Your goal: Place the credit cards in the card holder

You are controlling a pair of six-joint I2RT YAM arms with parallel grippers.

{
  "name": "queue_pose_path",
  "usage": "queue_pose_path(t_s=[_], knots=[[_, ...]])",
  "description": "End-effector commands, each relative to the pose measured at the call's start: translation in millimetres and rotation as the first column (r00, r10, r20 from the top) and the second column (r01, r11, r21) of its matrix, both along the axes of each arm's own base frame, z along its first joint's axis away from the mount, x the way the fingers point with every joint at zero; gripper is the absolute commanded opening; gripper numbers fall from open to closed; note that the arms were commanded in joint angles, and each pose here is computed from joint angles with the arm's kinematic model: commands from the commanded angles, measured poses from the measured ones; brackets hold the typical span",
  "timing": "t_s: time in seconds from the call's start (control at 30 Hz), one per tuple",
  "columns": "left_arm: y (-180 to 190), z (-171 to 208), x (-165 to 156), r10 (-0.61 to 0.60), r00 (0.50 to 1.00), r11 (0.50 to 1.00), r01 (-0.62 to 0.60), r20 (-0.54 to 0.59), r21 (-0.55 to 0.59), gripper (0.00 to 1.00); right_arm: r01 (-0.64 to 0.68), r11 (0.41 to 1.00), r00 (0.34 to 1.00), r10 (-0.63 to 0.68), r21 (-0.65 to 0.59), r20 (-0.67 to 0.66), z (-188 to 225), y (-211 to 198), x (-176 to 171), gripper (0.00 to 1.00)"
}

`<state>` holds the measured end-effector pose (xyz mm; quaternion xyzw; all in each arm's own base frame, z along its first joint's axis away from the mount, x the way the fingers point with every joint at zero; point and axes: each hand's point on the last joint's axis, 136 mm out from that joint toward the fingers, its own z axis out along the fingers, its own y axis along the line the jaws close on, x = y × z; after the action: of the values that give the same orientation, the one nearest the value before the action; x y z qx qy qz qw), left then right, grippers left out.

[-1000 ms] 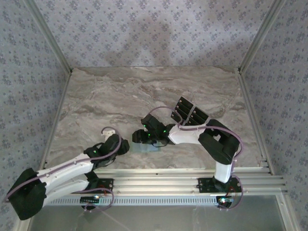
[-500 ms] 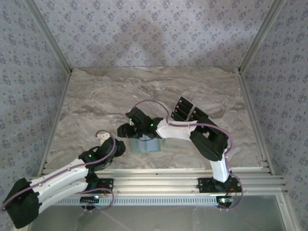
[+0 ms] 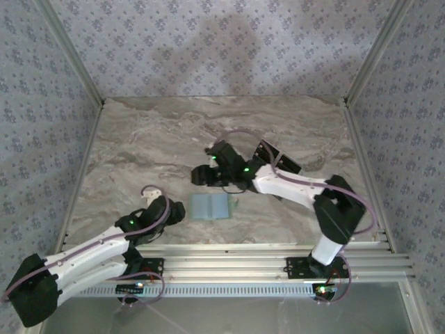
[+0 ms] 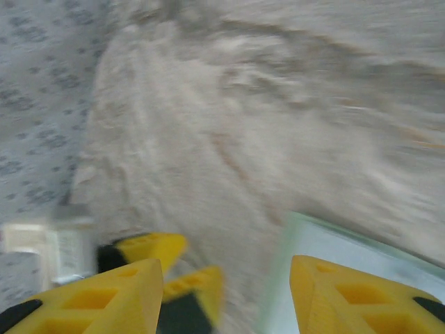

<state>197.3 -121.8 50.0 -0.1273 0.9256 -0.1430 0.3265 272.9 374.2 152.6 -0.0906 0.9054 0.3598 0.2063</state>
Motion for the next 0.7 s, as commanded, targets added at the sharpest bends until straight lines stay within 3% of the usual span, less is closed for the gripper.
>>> queue_pose_path(t_s=[0.0, 0.13, 0.27, 0.5, 0.67], knots=[[-18, 24, 12, -0.055, 0.998, 0.998, 0.055, 0.033, -0.016, 0.82, 0.063, 0.979, 0.998, -0.057, -0.192, 0.041, -14, -69, 2, 0.54], [-30, 33, 20, -0.093, 0.995, 0.996, 0.093, 0.026, 0.003, 0.89, 0.108, 0.93, 0.993, -0.087, -0.35, 0.078, -19, -132, 10, 0.53], [-43, 35, 28, -0.128, 0.992, 0.991, 0.128, 0.006, 0.032, 0.99, 0.109, 0.845, 0.993, -0.068, -0.524, 0.097, -25, -176, 16, 0.51], [-58, 29, 39, -0.161, 0.986, 0.984, 0.164, -0.046, 0.071, 1.0, 0.099, 0.683, 0.994, -0.039, -0.724, 0.099, -33, -222, 9, 0.48], [-62, 27, 41, -0.167, 0.984, 0.982, 0.171, -0.055, 0.075, 1.0, 0.107, 0.657, 0.993, -0.031, -0.746, 0.116, -39, -225, 14, 0.48]])
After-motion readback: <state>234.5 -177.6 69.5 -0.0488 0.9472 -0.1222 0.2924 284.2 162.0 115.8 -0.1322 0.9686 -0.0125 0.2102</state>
